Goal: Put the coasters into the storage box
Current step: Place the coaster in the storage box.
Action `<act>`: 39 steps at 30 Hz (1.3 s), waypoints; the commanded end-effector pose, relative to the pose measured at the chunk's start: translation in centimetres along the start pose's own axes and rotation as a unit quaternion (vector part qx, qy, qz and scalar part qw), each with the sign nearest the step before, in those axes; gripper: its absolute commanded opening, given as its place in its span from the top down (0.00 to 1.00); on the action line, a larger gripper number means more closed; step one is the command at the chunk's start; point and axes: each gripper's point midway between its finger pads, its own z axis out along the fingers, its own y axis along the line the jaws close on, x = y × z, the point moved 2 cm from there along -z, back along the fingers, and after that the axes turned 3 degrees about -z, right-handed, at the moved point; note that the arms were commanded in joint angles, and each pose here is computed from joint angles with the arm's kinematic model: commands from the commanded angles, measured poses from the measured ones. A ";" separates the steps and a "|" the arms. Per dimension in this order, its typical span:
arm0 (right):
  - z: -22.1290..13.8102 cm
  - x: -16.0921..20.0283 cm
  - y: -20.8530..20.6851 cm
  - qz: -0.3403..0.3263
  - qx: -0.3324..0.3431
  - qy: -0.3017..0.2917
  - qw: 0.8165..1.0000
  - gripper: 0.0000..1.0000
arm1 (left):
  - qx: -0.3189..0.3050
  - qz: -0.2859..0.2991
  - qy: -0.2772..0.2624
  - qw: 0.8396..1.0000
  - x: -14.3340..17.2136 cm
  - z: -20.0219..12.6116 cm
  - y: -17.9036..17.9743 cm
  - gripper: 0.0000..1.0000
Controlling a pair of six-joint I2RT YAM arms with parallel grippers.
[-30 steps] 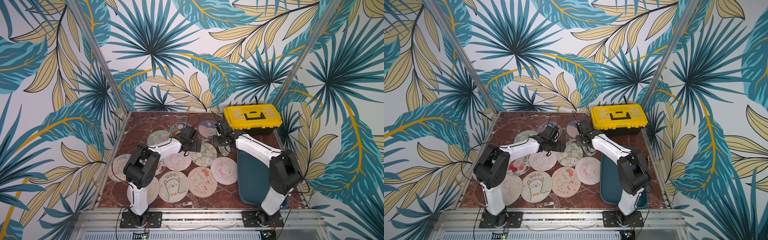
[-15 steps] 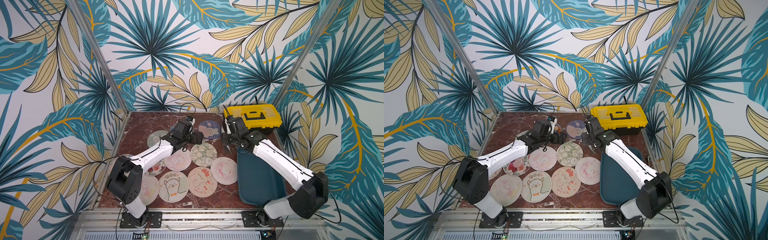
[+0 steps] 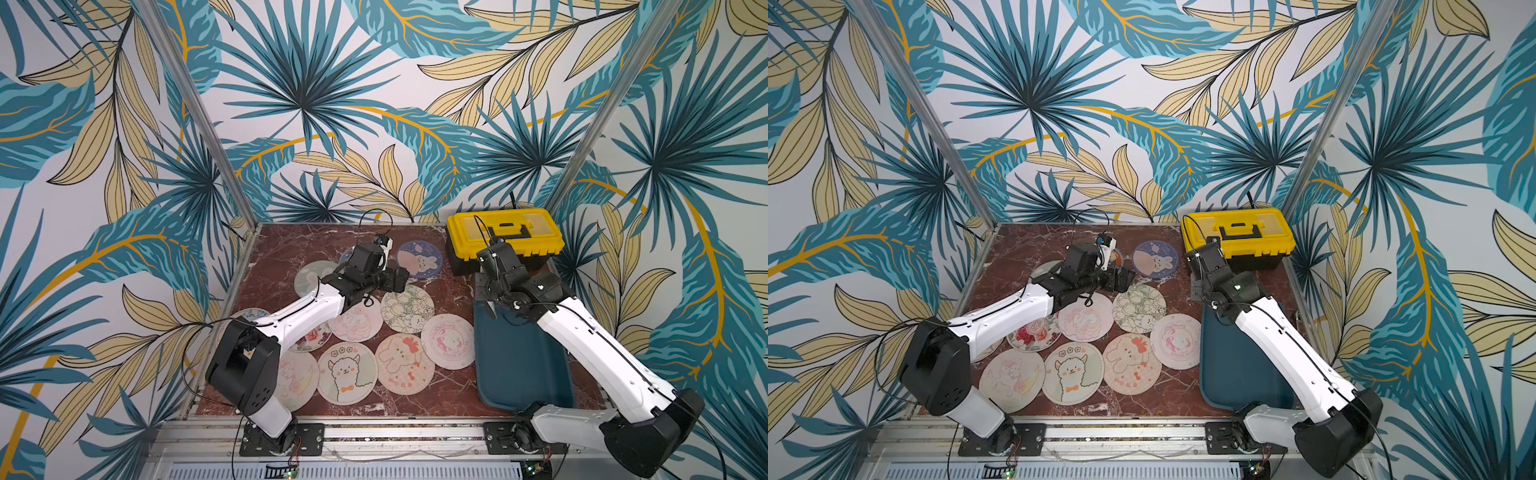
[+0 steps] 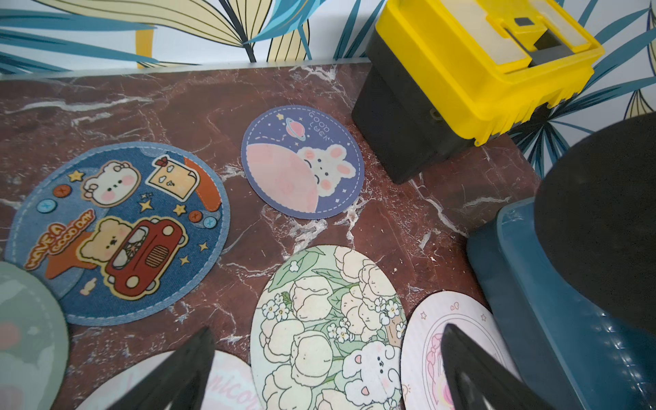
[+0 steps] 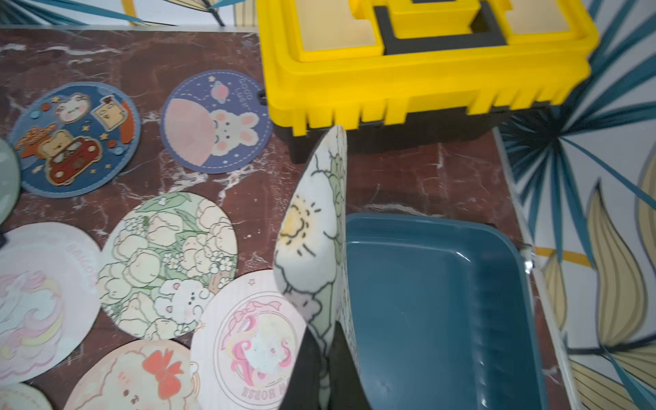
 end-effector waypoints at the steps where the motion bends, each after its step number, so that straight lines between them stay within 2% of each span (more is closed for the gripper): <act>1: -0.8 2.2 -3.5 0.012 0.084 0.020 0.996 1.00 | 0.001 0.016 -0.009 1.000 0.1 -0.7 -0.1 0.00; 7: -1.2 4.2 -6.6 0.020 0.170 0.040 0.984 1.00 | -0.025 0.031 -0.026 0.999 -0.5 -1.2 0.7 0.01; 15: 0.2 7.3 -9.5 0.012 0.265 0.092 0.960 1.00 | -0.033 0.050 -0.042 0.997 -1.2 -1.0 0.8 0.00; 18: 1.6 8.1 -9.6 0.005 0.279 0.114 0.954 1.00 | -0.045 0.050 -0.050 0.996 -1.4 -1.3 1.1 0.01; 28: 10.6 9.4 -3.1 0.010 0.173 0.169 0.970 1.00 | -0.076 0.051 -0.061 0.994 -1.1 -2.1 2.3 0.00; 32: 13.9 10.9 -1.0 0.008 0.144 0.208 0.967 1.00 | -0.081 0.052 -0.064 0.993 -1.0 -2.5 2.5 0.00; 39: 17.2 13.1 1.8 0.024 0.080 0.242 0.967 1.00 | -0.089 0.050 -0.071 0.992 -1.1 -3.1 2.8 0.01</act>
